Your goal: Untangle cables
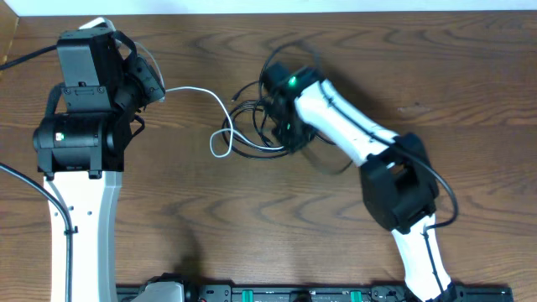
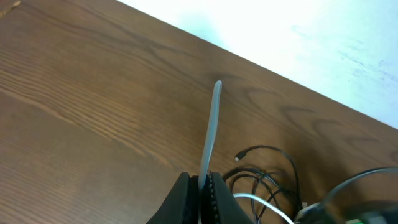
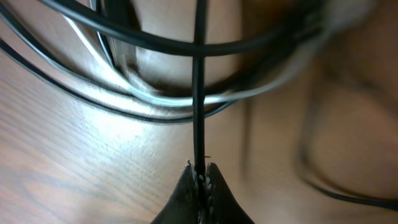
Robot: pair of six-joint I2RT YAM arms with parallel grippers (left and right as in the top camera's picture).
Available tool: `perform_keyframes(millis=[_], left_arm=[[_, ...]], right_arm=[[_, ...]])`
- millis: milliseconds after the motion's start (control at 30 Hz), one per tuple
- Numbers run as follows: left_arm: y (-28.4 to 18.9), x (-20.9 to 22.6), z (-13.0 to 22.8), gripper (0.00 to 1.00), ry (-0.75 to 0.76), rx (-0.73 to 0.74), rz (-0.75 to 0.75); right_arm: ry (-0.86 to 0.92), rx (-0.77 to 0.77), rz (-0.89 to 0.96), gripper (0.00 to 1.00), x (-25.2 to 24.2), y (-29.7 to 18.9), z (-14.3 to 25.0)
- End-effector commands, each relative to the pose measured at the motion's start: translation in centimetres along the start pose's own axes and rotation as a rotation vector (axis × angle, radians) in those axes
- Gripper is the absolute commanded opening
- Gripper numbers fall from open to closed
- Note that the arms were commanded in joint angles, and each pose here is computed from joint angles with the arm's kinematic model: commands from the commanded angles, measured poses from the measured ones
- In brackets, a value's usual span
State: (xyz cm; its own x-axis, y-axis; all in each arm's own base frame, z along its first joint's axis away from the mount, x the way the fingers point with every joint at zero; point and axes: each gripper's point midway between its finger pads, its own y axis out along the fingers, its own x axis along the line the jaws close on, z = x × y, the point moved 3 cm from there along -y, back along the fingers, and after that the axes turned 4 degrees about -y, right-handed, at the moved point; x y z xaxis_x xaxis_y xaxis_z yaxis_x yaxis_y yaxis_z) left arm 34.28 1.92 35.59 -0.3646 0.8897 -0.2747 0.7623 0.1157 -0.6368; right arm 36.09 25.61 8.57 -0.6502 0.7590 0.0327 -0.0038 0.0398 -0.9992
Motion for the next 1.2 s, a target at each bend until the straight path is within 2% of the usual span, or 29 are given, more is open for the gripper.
perform_keyframes(millis=[0,100,233,300,433,567,667,800,833,867,900,967,1067,1167], left_arm=[[-0.4,0.2,-0.6,0.07,0.005,-0.020,-0.008],[-0.4,0.3,-0.3,0.07,0.006,-0.007,-0.014],[-0.4,0.8,0.9,0.07,0.014,0.049,-0.036],[-0.5,0.5,1.7,0.07,0.071,0.091,-0.009],[-0.7,-0.9,3.0,0.07,0.214,0.161,0.113],[-0.9,-0.6,3.6,0.07,0.290,0.186,0.114],[-1.1,-0.3,3.9,0.07,0.328,0.196,0.104],[-1.6,-0.1,3.6,0.07,0.347,0.173,0.090],[-1.8,-0.1,3.5,0.07,0.351,0.168,0.092],[-2.0,-0.1,3.5,0.07,0.351,0.163,0.094],[-2.1,-0.1,3.5,0.08,0.351,0.160,0.095],[-2.3,-0.1,3.4,0.07,0.351,0.155,0.096],[-2.2,-0.1,3.5,0.07,0.350,0.157,0.096],[-2.3,0.0,3.5,0.07,0.350,0.160,0.095]], right_arm=[[0.085,-0.248,0.037,0.01,-3.7,-8.5,-2.5],[0.174,-0.372,0.068,0.01,-8.0,-10.5,-4.0],[0.242,-0.453,0.068,0.01,-12.4,-9.5,-5.5],[0.274,-0.471,0.076,0.01,-14.2,-8.2,-6.2],[0.347,-0.445,0.081,0.01,-17.3,-3.9,-6.7],[0.493,-0.382,0.054,0.01,-20.0,0.3,-5.5],[0.523,-0.313,0.020,0.01,-20.8,3.0,-4.3],[0.523,-0.282,0.014,0.01,-20.7,3.8,-3.7],[0.521,-0.281,0.015,0.07,-20.7,3.7,-3.7],[0.521,-0.279,0.013,0.28,-20.6,3.1,-3.6],[0.521,-0.278,0.013,0.42,-20.5,2.4,-3.5],[0.494,-0.286,0.016,0.56,-20.4,-0.2,-3.3],[0.468,-0.338,-0.015,0.57,-19.3,-4.3,-3.9],[0.448,-0.385,-0.026,0.55,-18.0,-6.1,-5.0]])
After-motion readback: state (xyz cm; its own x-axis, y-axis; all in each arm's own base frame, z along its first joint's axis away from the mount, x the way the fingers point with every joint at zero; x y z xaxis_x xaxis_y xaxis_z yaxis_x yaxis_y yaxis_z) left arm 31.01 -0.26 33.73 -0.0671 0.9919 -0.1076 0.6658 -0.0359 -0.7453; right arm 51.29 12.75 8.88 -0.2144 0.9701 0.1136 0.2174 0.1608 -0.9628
